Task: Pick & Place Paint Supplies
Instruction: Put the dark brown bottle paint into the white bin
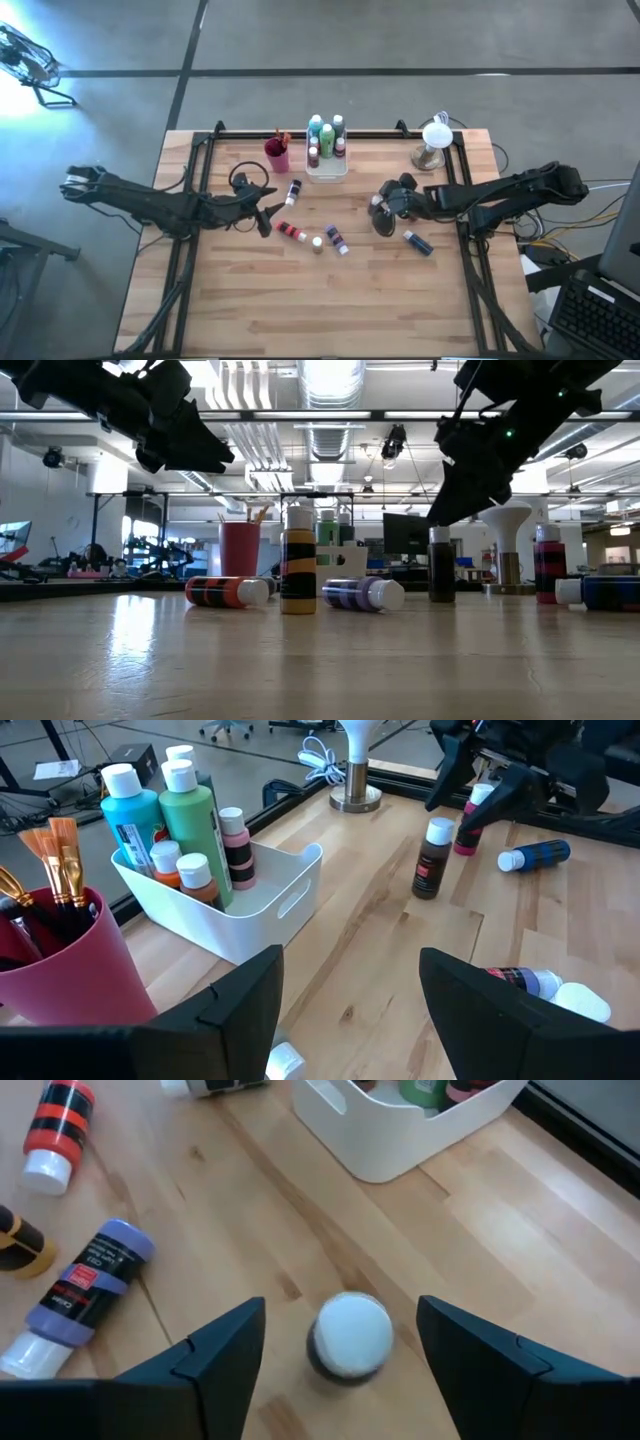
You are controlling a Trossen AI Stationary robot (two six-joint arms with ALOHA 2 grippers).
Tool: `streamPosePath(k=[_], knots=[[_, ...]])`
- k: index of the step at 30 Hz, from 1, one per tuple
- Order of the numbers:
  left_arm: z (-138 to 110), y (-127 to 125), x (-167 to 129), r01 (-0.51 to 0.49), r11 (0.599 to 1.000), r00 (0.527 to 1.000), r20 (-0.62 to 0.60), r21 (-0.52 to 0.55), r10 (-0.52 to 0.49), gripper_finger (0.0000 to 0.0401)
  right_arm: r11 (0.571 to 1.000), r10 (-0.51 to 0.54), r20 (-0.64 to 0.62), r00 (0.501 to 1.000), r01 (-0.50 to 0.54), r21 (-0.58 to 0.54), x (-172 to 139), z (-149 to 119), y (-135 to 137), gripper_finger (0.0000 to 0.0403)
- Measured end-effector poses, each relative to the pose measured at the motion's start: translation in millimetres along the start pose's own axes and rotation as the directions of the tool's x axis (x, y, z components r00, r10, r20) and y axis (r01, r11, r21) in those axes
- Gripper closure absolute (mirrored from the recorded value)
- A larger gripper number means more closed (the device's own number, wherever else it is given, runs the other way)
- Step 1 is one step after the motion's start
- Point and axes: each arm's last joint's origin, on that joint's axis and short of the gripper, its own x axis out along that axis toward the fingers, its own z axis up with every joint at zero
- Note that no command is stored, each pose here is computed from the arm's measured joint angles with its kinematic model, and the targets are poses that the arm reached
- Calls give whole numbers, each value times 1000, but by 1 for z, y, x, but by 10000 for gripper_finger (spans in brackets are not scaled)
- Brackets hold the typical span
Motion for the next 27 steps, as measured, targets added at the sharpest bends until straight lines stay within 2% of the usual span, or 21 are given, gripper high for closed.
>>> streamPosePath(k=[4, 13, 20, 27], knots=[[0, 0, 0, 0, 1000, 1000, 0, 0, 0, 162, 1000, -1, -3, 1000, 1, -21, 0, 0, 0, 147], [0, 0, 0, 0, 1000, 1000, -1, 1, 0, 162, 992, -50, -86, 995, 40, -121, -1, -9, -5, 115], [0, 0, 0, 0, 1000, 1000, -1, 3, 0, 162, 990, -53, -72, 996, 43, -134, 0, -9, -5, 104], [0, 0, 0, 0, 1000, 1000, -1, 4, 0, 162, 995, -21, -4, 1000, 21, -95, 8, -17, -6, 123]])
